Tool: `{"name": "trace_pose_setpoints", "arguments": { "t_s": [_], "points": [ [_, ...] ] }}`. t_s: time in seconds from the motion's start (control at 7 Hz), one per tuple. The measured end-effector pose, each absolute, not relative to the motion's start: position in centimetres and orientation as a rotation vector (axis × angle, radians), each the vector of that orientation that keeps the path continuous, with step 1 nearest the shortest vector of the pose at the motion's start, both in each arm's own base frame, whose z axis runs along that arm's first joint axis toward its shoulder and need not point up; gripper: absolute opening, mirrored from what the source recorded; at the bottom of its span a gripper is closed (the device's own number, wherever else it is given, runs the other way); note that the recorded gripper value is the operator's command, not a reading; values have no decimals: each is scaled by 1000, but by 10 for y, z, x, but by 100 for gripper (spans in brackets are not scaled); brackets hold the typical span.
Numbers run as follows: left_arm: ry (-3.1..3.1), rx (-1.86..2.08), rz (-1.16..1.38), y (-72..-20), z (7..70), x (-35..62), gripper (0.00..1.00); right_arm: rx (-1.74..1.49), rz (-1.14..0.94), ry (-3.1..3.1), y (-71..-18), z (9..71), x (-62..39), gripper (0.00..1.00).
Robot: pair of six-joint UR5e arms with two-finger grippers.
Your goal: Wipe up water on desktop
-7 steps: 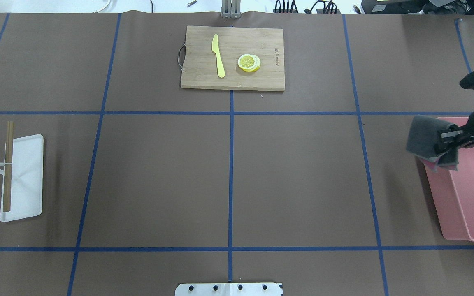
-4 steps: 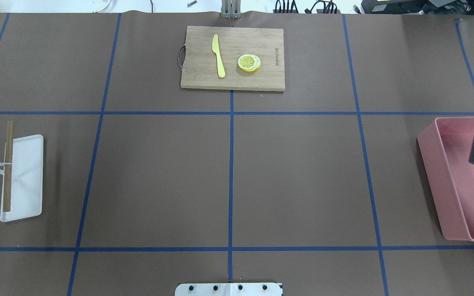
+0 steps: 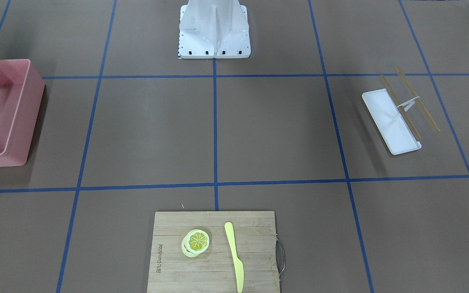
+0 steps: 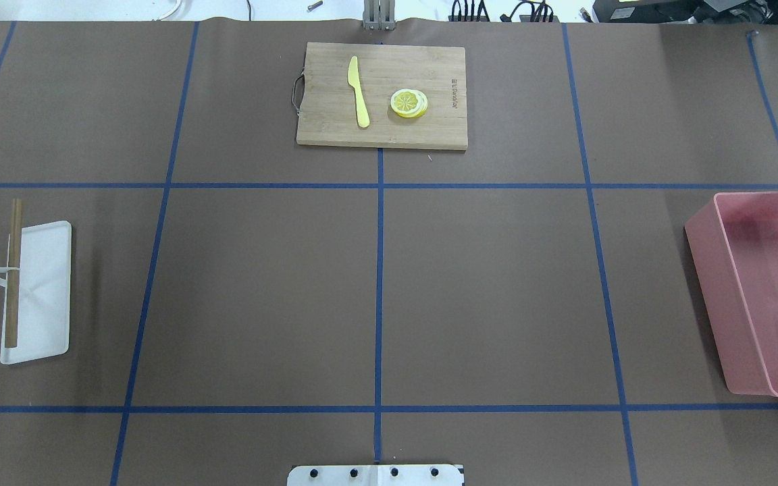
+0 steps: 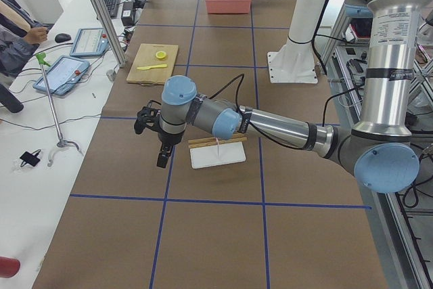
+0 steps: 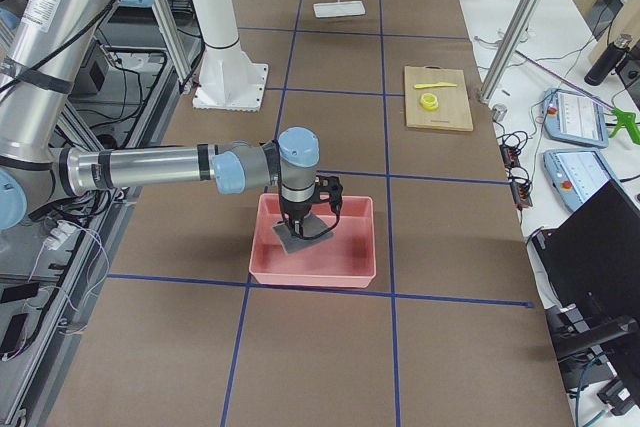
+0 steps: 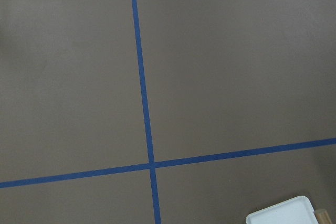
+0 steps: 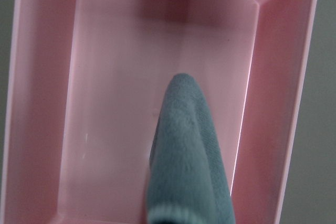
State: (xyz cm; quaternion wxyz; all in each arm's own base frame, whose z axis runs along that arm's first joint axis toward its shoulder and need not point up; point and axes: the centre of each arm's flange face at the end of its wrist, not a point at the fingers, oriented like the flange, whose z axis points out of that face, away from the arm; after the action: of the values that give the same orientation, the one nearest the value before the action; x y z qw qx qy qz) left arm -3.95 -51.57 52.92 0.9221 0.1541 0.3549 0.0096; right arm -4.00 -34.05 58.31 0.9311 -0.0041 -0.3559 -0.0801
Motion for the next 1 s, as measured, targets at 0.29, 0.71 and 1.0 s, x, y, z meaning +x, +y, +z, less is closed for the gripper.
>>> {"name": "trace_pose_setpoints", "arguments": {
  "t_s": [0.29, 0.71, 1.0],
  "points": [
    [739, 285, 10, -507, 538, -39, 97, -14, -161, -727, -344, 590, -41, 100],
    [802, 147, 7, -503, 530, -37, 98, 16, -126, -734, -366, 585, -37, 100],
    [803, 159, 136, -472, 558, -56, 98, 23, -52, -757, -383, 596, -15, 100]
  ]
}}
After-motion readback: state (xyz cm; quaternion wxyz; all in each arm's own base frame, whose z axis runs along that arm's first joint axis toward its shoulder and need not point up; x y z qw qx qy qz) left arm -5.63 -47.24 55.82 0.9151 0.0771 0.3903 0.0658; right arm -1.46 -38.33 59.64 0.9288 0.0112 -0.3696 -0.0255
